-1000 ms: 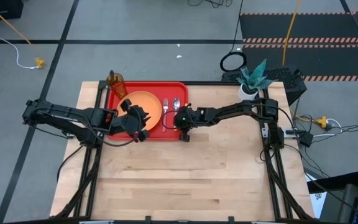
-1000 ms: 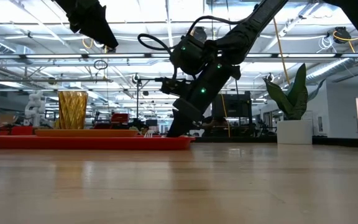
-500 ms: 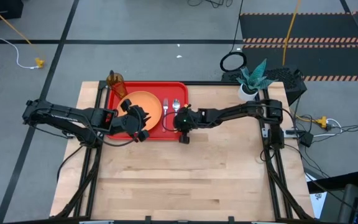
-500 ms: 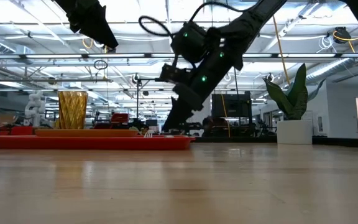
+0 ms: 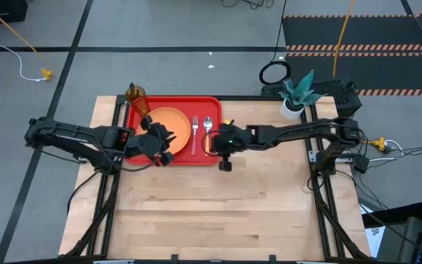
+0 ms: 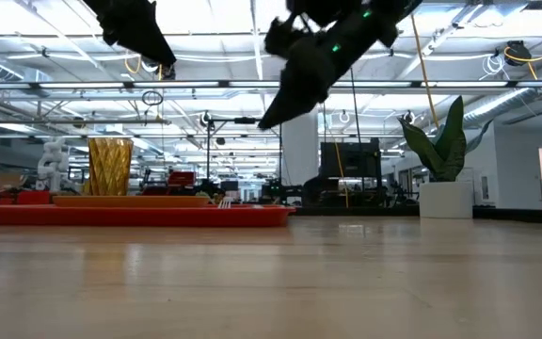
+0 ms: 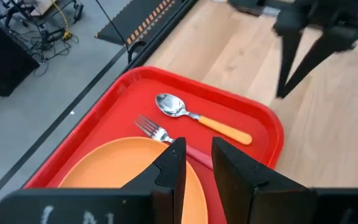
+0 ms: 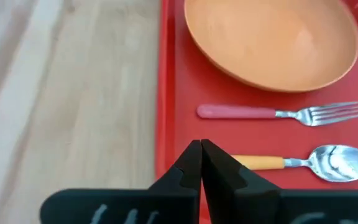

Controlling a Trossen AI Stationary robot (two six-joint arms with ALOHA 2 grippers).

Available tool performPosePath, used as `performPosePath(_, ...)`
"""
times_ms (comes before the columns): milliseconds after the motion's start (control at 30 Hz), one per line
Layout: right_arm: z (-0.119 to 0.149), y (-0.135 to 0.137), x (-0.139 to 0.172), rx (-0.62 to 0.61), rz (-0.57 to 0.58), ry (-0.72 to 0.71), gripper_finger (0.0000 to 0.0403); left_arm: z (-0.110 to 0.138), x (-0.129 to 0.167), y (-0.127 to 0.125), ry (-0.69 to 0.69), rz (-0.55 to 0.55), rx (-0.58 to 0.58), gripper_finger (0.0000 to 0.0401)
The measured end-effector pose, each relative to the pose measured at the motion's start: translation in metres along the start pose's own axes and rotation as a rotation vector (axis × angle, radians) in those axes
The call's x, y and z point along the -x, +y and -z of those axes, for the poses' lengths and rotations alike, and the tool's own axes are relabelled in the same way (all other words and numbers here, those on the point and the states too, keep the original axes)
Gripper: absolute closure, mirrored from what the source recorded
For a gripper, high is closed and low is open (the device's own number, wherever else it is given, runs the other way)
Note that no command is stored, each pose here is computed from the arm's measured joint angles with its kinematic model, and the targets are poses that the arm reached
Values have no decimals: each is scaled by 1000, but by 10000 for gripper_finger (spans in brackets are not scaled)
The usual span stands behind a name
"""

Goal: Pick and place plate/cup/fork/spoon on tray
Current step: Return to Home Position

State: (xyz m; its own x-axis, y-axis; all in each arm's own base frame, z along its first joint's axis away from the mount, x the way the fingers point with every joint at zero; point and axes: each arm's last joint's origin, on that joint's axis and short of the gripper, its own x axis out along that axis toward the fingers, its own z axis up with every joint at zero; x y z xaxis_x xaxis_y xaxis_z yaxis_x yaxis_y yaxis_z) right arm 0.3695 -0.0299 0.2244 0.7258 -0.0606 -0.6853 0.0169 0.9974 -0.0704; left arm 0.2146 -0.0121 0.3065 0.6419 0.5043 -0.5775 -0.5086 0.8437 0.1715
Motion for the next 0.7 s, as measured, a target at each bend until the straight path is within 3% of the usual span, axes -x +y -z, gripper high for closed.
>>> performPosePath(300,33,7,57,21,29,-122,403,4,35,8,-100,99,42,320)
performPosePath(400,52,4,76,4,91,-140,403,14,35,5,-125,128,16,320)
performPosePath(700,101,0,113,-24,120,-195,403,42,27,12,-154,136,11,320)
